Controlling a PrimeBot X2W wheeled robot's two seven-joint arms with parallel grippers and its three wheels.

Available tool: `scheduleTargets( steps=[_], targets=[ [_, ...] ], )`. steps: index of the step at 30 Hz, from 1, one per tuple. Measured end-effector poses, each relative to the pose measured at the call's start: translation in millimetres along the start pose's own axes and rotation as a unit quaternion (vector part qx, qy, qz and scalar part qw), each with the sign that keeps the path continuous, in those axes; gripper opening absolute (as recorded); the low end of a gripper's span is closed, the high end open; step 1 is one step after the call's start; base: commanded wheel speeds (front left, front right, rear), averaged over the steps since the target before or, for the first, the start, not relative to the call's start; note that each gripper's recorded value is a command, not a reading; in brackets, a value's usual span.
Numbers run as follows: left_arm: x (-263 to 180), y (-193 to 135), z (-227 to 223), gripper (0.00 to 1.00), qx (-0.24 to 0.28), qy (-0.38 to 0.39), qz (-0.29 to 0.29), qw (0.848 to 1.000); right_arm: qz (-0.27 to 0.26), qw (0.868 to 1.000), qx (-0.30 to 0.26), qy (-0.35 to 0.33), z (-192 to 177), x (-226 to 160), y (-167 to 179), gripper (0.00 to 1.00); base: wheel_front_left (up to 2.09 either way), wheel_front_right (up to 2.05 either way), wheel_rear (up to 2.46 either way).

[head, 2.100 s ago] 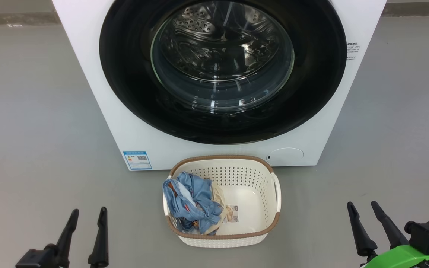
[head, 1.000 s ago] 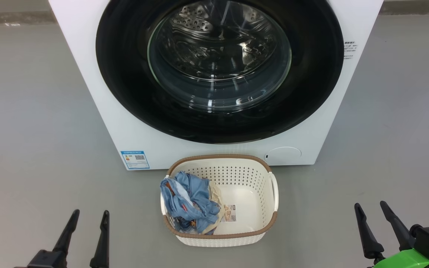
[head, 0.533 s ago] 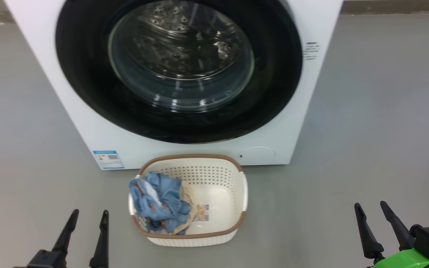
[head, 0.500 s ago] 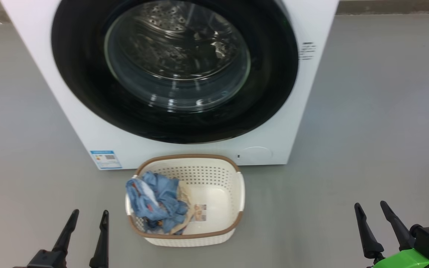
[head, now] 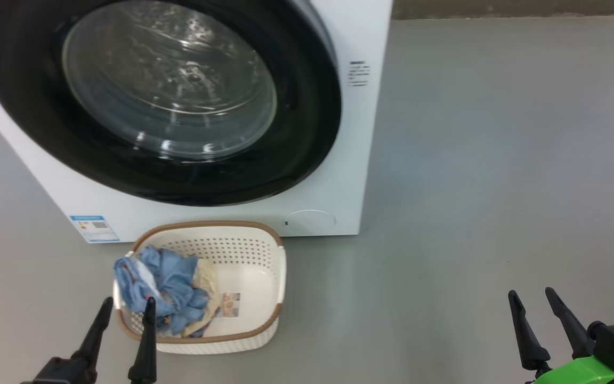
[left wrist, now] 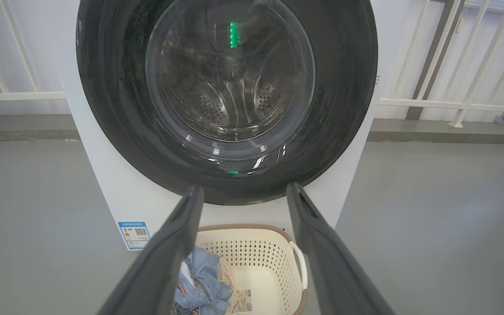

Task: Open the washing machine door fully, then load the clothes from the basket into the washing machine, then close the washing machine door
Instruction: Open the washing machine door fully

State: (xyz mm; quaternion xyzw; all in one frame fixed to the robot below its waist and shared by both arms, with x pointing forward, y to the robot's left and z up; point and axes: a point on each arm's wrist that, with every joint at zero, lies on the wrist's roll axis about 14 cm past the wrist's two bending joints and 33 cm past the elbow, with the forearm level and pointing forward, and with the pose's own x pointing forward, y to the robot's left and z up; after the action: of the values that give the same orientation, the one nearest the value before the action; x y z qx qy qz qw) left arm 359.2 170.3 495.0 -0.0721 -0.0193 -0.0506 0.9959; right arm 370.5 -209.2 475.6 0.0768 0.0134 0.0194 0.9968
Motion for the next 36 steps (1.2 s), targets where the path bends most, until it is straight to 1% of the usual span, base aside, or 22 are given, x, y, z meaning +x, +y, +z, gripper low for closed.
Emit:
scheduleTargets(
  steps=[6,12,13,14,15,17,19,24,29,31,36],
  targets=[
    [0.0,-0.3,0.9,1.0,-0.001,-0.001,-0.001,1.0,0.0,1.0,0.0,-0.001,0.7,-0.2,0.0,1.0,0.56,0.56,-1.11],
    [0.4,-2.1,-0.2,1.0,-0.001,0.0,-0.003,1.0,0.001,1.0,0.005,-0.003,1.0,0.3,2.1,1.0,0.15,0.15,-0.3],
    [0.4,-2.2,-0.4,1.0,-0.001,0.0,-0.003,1.0,0.001,1.0,0.008,-0.004,1.3,0.6,3.1,0.65,0.0,0.0,0.0],
    [0.4,-2.2,-0.4,1.0,-0.001,0.0,-0.003,1.0,0.001,1.0,0.008,-0.004,1.3,0.6,3.1,0.38,0.0,0.0,0.0],
    [0.7,-2.4,-0.9,1.0,-0.002,0.001,-0.004,1.0,0.005,1.0,0.017,-0.007,2.6,1.7,7.2,0.0,0.0,0.0,0.0],
    [0.9,-2.8,-1.3,1.0,-0.002,0.002,-0.004,1.0,0.008,1.0,0.022,-0.007,2.5,2.0,9.5,0.0,0.0,0.0,0.0],
    [1.3,-3.4,-2.3,1.0,-0.003,0.003,-0.004,1.0,0.006,0.999,0.042,-0.012,4.9,4.5,11.3,0.0,0.0,0.0,0.0],
    [1.6,-8.1,-5.9,1.0,-0.013,0.007,-0.005,1.0,0.01,0.995,0.088,-0.052,30.0,27.5,17.6,0.0,0.0,0.0,0.0],
    [3.7,-10.2,-8.9,1.0,-0.025,0.01,-0.004,1.0,0.021,0.983,0.151,-0.104,65.3,60.3,29.6,0.0,0.0,0.0,0.0],
    [7.6,-9.7,-5.9,1.0,-0.026,0.005,-0.003,1.0,0.029,0.979,0.161,-0.122,79.5,73.2,34.4,0.0,0.0,0.0,0.0],
    [13.2,-6.9,-2.7,1.0,-0.03,-0.001,0.003,1.0,0.05,0.962,0.214,-0.161,112.4,106.2,48.4,0.0,0.0,0.0,0.0]
  ],
)
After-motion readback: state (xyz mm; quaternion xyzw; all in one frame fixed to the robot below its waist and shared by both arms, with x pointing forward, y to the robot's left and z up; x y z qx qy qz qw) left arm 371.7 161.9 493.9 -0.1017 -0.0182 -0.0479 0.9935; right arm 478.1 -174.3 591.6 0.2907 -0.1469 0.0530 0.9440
